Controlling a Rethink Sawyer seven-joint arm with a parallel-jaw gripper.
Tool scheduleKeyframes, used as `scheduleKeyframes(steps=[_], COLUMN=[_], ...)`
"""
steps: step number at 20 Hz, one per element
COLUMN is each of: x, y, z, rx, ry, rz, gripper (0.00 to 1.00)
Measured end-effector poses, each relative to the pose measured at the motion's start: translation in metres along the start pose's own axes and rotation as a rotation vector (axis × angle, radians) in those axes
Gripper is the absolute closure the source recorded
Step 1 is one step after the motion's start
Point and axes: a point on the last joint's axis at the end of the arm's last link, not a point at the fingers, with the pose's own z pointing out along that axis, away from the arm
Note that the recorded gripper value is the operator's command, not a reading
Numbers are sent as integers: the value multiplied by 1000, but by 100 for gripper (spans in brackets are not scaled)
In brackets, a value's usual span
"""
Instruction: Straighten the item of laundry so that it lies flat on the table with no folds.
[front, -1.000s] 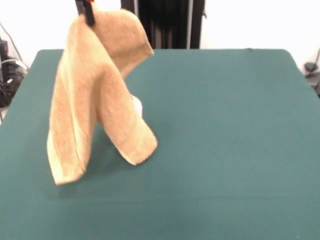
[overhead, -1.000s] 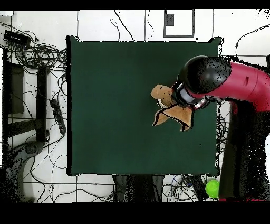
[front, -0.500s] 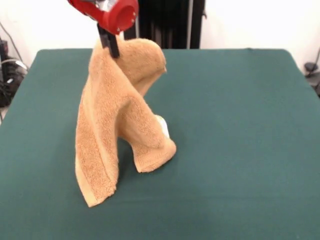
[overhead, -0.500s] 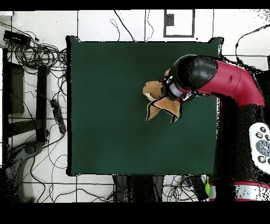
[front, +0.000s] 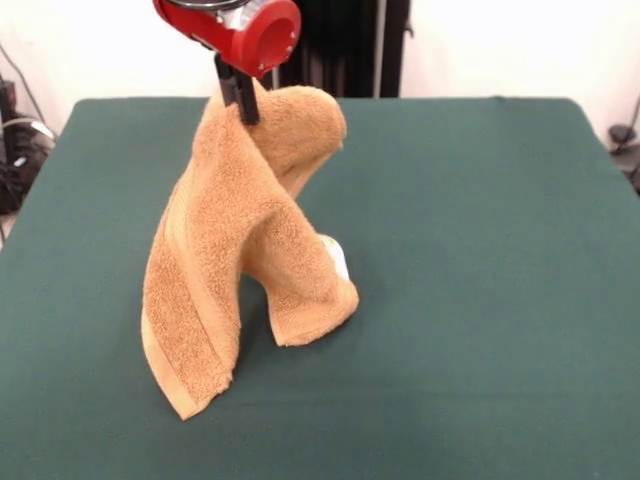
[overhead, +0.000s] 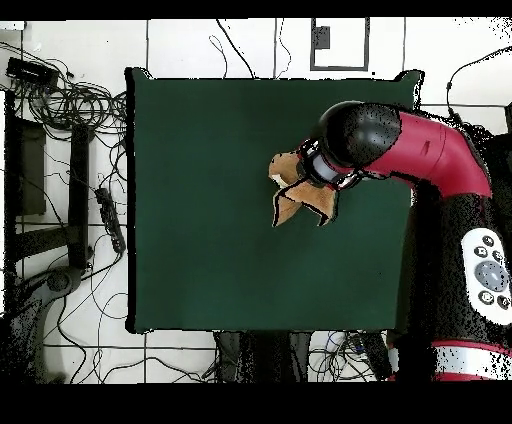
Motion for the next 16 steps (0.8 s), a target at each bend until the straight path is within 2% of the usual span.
scheduleKeyframes(steps=[12, 16], x=[2, 3], y=[-14, -30], z=[-18, -26], rx=[10, 27], ry=[-28, -45], rz=[2, 6], gripper=[100, 100])
